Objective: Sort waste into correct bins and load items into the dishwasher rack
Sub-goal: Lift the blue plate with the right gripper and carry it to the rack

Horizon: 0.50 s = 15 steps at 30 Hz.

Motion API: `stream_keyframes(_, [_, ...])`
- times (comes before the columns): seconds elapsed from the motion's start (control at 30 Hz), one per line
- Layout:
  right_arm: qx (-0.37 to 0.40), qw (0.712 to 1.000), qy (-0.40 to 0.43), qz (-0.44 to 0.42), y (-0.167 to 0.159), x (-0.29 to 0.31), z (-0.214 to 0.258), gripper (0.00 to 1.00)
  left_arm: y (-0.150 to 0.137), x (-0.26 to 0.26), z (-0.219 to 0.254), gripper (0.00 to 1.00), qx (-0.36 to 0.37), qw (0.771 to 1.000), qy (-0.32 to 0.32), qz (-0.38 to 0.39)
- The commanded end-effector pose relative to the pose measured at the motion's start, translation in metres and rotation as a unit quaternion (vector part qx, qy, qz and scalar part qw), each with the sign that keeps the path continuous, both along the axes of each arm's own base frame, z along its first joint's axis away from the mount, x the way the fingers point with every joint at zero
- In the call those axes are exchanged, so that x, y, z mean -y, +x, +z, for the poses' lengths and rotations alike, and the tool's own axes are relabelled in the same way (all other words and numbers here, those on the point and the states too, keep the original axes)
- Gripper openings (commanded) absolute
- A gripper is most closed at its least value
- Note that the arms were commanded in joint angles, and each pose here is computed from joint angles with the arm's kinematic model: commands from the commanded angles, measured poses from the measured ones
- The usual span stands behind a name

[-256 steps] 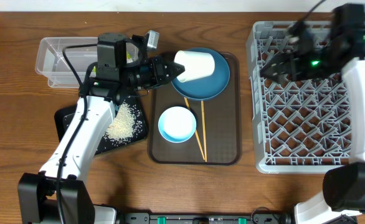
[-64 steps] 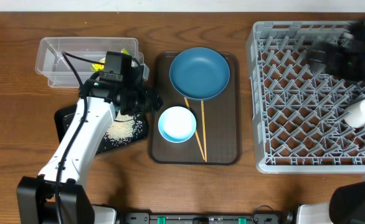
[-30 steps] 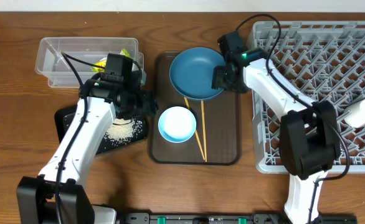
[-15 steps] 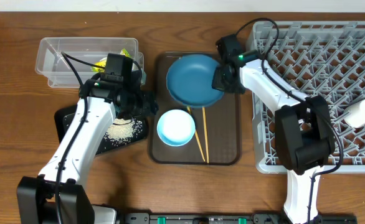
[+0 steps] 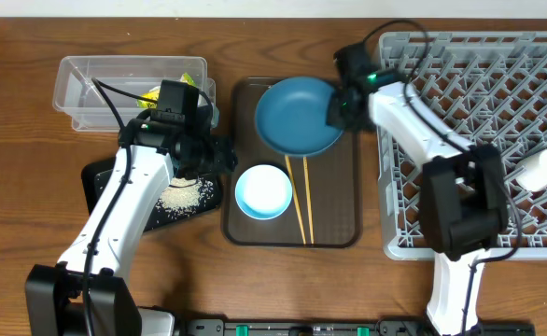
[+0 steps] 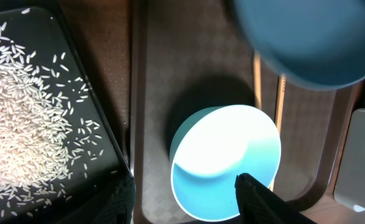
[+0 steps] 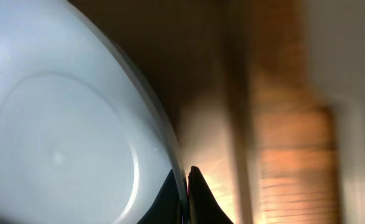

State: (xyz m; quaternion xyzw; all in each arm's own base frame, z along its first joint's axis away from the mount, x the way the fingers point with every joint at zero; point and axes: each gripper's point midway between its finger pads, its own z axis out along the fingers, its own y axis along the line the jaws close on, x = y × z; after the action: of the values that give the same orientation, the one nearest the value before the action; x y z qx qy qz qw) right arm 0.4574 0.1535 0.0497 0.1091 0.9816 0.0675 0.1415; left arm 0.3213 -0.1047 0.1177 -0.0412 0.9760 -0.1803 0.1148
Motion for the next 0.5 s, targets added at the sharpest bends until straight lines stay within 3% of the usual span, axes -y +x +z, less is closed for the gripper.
stream_keyframes(0.0, [0.114,0.992,-0.013,0.047,0.031,0.023,0.092,0.01,0.002,-0.001,0.008,0.55,0.016,1.000,0.006,-0.006])
stream_keyframes(0.13, [0.191,0.975,-0.062,0.099,0.036,0.055,0.159,0.01,0.002,-0.001,0.008,0.55,0.016,1.000,0.006,-0.006])
stream_keyframes(0.3, [0.276,0.946,-0.160,0.066,0.034,0.127,0.235,0.01,0.002,-0.001,0.008,0.55,0.016,1.000,0.006,-0.006])
stream_keyframes(0.47, [0.305,0.907,-0.288,-0.016,0.019,0.205,0.289,0.01,0.002,-0.001,0.008,0.55,0.016,1.000,0.006,-0.006])
